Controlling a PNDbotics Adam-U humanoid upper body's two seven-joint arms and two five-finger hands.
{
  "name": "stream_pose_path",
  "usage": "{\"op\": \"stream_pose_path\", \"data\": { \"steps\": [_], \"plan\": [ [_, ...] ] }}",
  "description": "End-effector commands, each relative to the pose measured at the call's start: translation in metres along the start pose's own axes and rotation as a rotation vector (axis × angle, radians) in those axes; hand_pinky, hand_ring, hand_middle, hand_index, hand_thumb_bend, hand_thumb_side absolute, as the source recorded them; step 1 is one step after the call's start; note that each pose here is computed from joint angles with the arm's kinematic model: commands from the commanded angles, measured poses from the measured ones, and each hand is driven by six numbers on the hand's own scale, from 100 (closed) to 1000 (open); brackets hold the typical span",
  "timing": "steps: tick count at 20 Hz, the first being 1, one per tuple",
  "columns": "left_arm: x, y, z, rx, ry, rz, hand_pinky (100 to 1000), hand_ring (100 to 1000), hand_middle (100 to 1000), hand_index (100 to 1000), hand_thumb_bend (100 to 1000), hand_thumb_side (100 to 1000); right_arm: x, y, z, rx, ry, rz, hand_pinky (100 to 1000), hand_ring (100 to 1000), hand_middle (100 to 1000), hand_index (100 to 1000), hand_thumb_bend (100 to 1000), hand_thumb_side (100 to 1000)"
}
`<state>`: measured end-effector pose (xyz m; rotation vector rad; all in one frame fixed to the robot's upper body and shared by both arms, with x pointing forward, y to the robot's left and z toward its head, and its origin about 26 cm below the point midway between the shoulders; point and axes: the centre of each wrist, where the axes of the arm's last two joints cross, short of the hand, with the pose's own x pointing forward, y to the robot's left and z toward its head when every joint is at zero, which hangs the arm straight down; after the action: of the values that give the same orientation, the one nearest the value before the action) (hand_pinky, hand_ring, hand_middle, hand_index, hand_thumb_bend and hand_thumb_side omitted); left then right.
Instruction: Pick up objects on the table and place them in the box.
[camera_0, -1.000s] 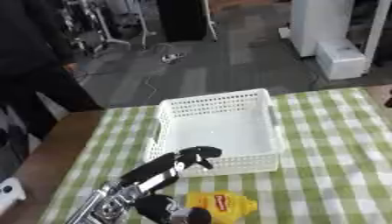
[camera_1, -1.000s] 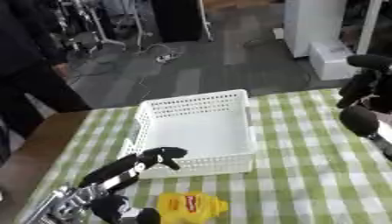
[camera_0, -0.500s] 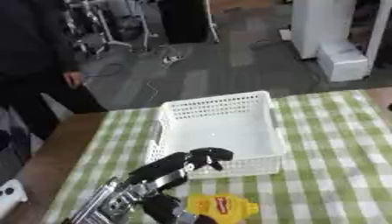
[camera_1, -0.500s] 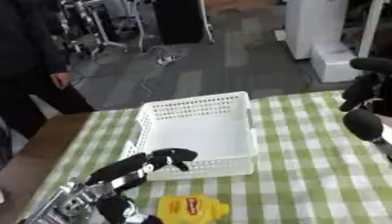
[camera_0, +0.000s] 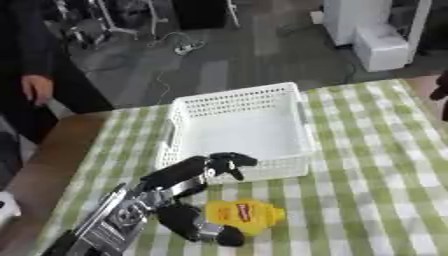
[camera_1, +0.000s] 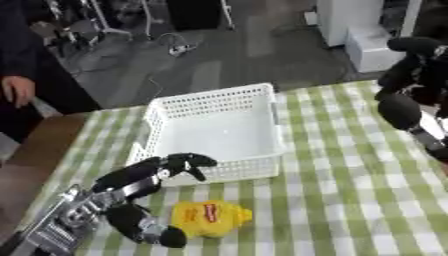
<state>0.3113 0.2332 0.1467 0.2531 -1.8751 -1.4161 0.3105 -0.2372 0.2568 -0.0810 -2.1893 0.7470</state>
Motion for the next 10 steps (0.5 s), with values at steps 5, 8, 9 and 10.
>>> {"op": "stream_pose_path", "data": {
  "steps": [5,8,9,10],
  "plan": [
    [0.001,0.0095,0.0021,-0.045,0.027,-0.058,864,811,914,1000,752,916,0.0074,-0.0033,-0.0028,0.008,-0.026,0.009,352,525,536,837,831,591],
    [0.0005,0.0102,0.0022,-0.055,0.033,-0.062,866,813,914,1000,752,916,0.0074,-0.0034,-0.0027,0.009,-0.025,0.01,352,525,536,837,831,591],
    [0.0003,0.0104,0.0023,-0.059,0.035,-0.063,871,820,916,1000,751,918,0.0074,-0.0034,-0.0027,0.009,-0.025,0.01,352,525,536,837,830,592],
    [0.0001,0.0105,0.0023,-0.064,0.038,-0.064,869,817,916,1000,752,918,0.0074,-0.0035,-0.0027,0.01,-0.025,0.01,352,525,536,837,831,592]
  ]
}}
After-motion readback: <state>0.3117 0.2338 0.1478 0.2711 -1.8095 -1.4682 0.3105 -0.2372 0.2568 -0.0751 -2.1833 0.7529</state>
